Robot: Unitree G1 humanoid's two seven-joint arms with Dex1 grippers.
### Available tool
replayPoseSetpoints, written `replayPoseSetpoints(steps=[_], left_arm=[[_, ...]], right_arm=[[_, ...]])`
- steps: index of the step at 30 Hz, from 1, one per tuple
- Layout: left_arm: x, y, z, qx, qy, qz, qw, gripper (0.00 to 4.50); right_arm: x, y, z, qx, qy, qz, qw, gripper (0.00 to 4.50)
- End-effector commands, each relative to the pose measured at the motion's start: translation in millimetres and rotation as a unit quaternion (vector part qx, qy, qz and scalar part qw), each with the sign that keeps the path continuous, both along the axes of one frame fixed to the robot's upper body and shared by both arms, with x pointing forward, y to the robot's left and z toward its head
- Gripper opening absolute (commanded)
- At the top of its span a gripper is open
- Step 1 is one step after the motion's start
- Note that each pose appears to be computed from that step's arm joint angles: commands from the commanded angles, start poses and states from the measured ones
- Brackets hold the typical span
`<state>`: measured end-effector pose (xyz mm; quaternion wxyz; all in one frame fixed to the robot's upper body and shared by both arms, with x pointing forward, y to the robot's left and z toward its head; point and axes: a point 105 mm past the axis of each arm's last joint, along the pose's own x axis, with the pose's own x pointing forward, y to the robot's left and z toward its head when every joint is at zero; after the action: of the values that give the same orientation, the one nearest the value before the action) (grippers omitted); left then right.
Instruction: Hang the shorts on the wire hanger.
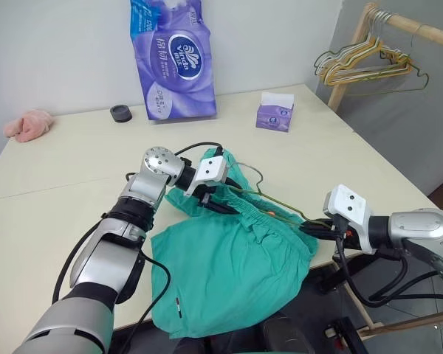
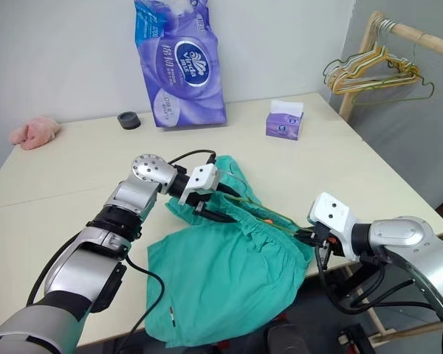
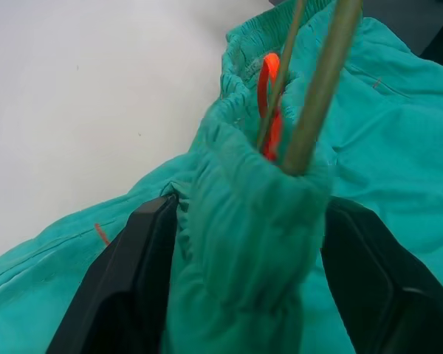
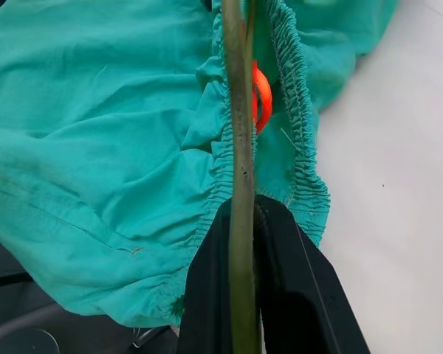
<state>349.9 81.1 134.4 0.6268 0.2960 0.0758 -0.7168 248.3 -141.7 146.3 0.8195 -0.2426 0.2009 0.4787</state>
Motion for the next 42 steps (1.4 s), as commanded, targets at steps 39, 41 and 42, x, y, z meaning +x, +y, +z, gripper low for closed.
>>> replayPoseSetpoints(steps=[39, 41, 42], left_arm=[[6.9, 10.5, 2.2, -0.047, 0.022, 0.063, 0.997, 2.16], [7.1, 10.2, 3.1, -0.053, 0.028, 0.067, 0.996, 2.15], [6.5, 9.7, 3.6, -0.057, 0.035, 0.068, 0.995, 2.13]], right_arm=[[-12.5, -21.3, 44.8, -0.099, -0.108, 0.096, 0.985, 4.50], [-13.3, -23.5, 42.9, -0.107, -0.107, 0.095, 0.984, 4.50], [-14.3, -21.8, 42.6, -0.102, -0.106, 0.095, 0.985, 4.50]])
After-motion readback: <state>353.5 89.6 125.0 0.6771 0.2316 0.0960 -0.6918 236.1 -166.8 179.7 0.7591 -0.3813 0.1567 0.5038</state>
